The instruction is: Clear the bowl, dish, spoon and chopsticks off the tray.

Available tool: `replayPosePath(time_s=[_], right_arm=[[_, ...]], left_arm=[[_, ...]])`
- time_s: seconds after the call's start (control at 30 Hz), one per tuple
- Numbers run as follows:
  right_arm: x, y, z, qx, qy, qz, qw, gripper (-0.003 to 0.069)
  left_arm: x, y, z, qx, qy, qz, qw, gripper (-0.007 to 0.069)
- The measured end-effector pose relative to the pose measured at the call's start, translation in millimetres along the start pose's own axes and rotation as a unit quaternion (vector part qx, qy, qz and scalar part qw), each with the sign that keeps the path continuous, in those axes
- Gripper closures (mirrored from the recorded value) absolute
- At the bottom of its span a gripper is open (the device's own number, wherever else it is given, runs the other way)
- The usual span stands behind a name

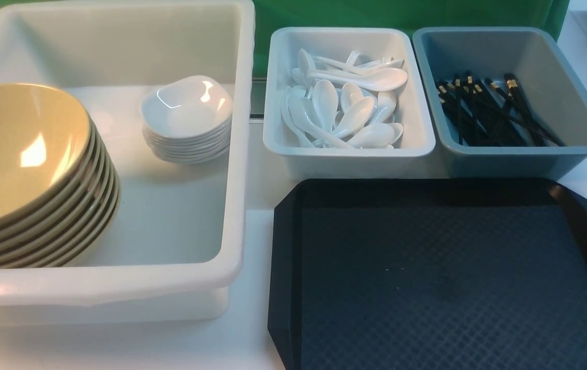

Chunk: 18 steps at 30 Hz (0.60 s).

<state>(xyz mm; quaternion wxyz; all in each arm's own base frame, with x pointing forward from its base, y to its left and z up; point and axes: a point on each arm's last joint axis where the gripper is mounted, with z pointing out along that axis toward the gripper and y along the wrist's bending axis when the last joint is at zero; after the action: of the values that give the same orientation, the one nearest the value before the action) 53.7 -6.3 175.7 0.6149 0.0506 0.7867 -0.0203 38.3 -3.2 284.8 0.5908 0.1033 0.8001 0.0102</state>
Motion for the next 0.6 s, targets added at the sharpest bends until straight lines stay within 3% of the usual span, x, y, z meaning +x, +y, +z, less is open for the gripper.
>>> replayPosePath(time_s=[0.6], right_arm=[[0.2, 1.8, 0.0, -0.016, 0.001, -0.015, 1.0, 0.0608]], left_arm=[[0.0, 0.0, 0.0, 0.0, 0.0, 0.0, 1.0, 0.0636]])
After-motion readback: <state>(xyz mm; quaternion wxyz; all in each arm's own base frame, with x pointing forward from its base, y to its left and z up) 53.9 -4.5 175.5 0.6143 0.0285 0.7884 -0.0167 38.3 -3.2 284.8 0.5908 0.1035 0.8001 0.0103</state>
